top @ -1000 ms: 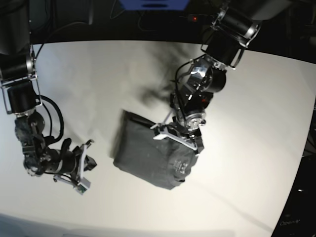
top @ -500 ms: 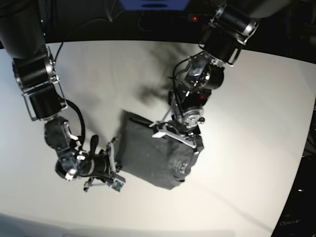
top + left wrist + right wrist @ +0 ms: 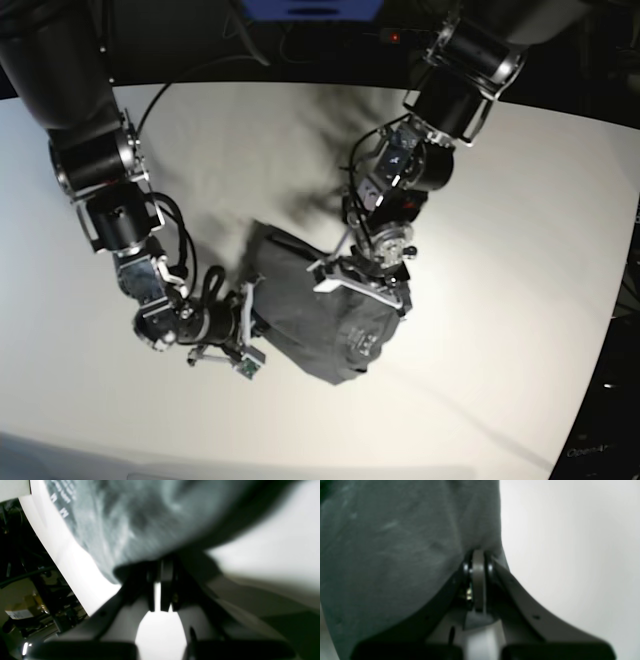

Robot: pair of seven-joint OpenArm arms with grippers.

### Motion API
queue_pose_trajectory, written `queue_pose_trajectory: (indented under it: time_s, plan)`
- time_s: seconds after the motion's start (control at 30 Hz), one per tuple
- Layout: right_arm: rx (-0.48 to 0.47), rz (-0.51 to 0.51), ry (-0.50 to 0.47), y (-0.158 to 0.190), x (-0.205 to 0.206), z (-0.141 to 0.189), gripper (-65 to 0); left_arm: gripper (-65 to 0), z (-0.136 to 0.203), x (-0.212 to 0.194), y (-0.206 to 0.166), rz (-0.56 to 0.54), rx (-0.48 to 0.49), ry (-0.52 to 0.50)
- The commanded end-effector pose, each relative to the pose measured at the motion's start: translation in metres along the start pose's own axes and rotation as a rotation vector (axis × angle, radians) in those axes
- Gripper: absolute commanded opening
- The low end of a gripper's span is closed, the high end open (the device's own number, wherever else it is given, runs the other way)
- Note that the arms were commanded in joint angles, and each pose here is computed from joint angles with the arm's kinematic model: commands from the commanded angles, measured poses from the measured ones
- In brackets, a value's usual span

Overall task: Fold the T-shirt properly
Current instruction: 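Move the right gripper to the bundle's opposite edge and grasp it, then fold the bundle over with both grippers and set it down flat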

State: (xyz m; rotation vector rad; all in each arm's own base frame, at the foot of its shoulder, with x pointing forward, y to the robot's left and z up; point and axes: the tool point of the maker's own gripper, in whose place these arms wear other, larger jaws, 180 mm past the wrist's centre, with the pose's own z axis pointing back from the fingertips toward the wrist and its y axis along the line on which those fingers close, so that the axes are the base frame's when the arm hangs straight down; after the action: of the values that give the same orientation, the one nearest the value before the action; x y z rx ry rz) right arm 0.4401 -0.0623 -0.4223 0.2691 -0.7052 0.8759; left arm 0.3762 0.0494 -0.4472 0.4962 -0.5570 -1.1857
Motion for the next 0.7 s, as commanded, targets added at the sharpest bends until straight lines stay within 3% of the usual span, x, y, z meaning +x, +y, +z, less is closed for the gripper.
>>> queue_pose_trajectory:
  time_s: [0.0, 0.4, 0.67]
  plan:
    - [-0.005, 0.001, 0.008, -0.005, -0.002, 0.004, -64.3, -61.4, -0.003, -0.004, 0.0, 0.008, -0.025, 0.014]
    - [-0.099, -0.166, 0.096, -0.026, -0.11, 0.046, -64.3, -61.4, -0.02, 0.028, 0.033, 0.045, 0.009, -0.088]
    - [-0.131, -0.229, 0.137, -0.004, -0.153, 0.067, -64.3, -61.4, -0.027, 0.063, 0.046, 0.188, -0.038, -0.209]
